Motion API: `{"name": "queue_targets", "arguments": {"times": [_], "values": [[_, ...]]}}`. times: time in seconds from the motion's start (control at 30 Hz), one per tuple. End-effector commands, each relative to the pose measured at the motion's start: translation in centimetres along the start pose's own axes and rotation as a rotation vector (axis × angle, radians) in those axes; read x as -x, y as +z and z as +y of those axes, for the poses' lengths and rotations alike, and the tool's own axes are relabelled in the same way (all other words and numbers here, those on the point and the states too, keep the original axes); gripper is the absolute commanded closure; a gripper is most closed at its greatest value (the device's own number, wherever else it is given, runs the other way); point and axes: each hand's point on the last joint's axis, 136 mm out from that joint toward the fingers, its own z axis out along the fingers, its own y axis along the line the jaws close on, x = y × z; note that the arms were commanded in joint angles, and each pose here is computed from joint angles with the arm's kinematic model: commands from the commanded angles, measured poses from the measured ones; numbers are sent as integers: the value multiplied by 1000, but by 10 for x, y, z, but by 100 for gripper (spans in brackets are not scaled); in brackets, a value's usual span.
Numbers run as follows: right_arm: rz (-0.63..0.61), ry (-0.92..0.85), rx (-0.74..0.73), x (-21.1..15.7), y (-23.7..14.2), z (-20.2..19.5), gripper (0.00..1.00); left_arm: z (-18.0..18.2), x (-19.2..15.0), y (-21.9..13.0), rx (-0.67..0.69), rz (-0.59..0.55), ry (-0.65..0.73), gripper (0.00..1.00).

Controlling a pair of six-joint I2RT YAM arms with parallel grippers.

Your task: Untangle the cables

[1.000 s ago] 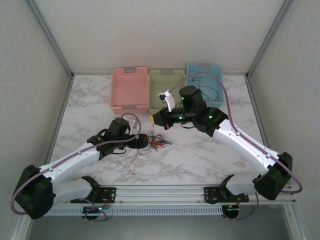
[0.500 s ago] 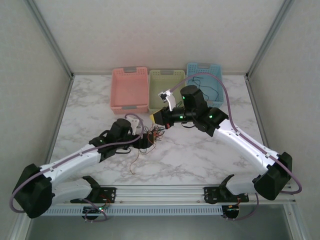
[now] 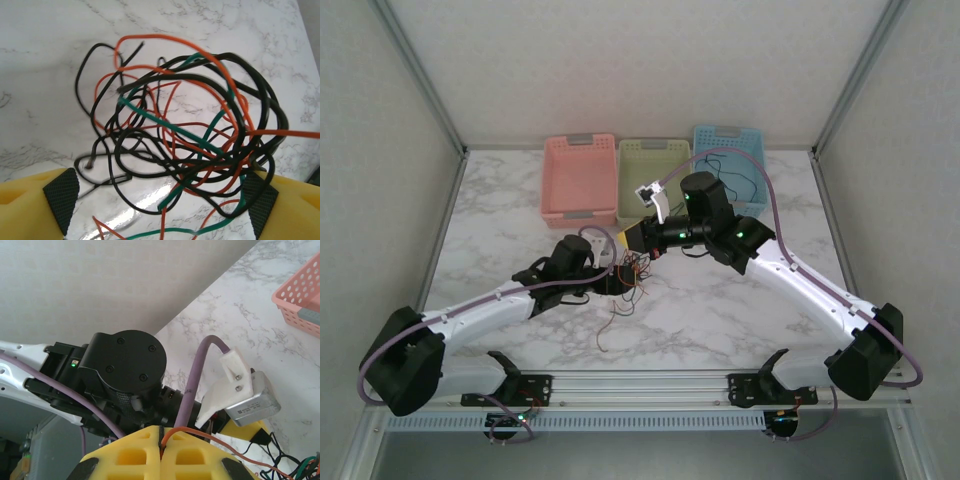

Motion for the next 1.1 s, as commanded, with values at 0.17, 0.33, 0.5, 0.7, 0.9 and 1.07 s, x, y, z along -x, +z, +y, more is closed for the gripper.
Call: {"name": "queue_targets", "arguments": {"times": [0.17, 0.33, 0.5, 0.7, 0.9, 1.07], "values": [[-10, -11, 32, 4, 0, 4, 100, -12, 3, 3, -42, 20, 0, 47], [-14, -26, -21, 4, -5, -1, 100, -4, -2, 1, -3, 30, -9, 72], [-45, -44, -88, 9, -19, -3, 100, 6, -8, -3, 41, 28, -21, 91], [-148, -35, -212, 34, -61, -19, 100, 28, -17, -14, 143, 15, -48, 100], [-284, 23, -397, 56, -127, -49, 100, 51, -16, -41, 289, -32, -86, 100], [-352, 136, -670, 53, -190, -98, 100, 72, -4, -87, 436, -132, -146, 100]]}}
